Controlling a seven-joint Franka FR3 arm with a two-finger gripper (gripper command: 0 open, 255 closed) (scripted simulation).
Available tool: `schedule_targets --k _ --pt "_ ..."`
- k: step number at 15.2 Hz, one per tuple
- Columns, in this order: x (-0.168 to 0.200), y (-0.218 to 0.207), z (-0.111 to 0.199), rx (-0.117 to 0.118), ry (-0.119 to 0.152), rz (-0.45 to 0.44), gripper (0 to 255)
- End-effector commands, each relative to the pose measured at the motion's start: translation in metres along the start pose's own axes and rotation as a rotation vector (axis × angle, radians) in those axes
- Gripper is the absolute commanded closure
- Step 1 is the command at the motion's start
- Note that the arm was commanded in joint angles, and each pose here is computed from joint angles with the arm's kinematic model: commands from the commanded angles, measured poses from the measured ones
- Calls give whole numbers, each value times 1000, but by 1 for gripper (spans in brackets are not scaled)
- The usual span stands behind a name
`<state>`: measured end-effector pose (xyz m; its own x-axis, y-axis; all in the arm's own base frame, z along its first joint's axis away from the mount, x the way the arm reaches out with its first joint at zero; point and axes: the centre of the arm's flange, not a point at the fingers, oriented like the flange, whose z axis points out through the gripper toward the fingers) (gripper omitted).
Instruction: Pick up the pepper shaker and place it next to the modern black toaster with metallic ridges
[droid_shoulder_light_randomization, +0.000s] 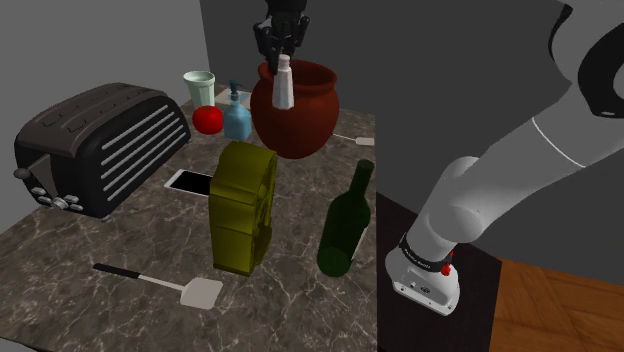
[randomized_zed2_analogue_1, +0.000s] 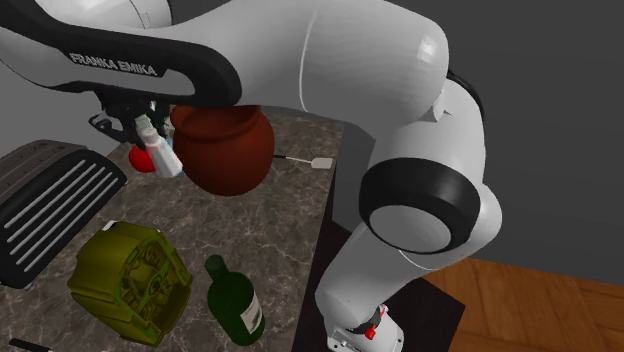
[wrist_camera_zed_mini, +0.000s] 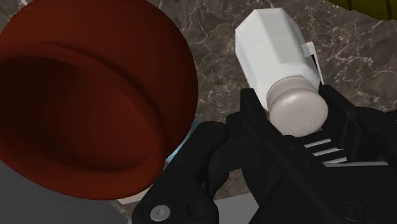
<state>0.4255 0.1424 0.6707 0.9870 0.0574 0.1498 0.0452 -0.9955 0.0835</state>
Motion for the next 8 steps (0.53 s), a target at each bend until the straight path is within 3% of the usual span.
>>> schedule_targets --k 1,8 --pt "16 -22 0 1 0 1 255" --pt "71 -96 2 1 0 1 255"
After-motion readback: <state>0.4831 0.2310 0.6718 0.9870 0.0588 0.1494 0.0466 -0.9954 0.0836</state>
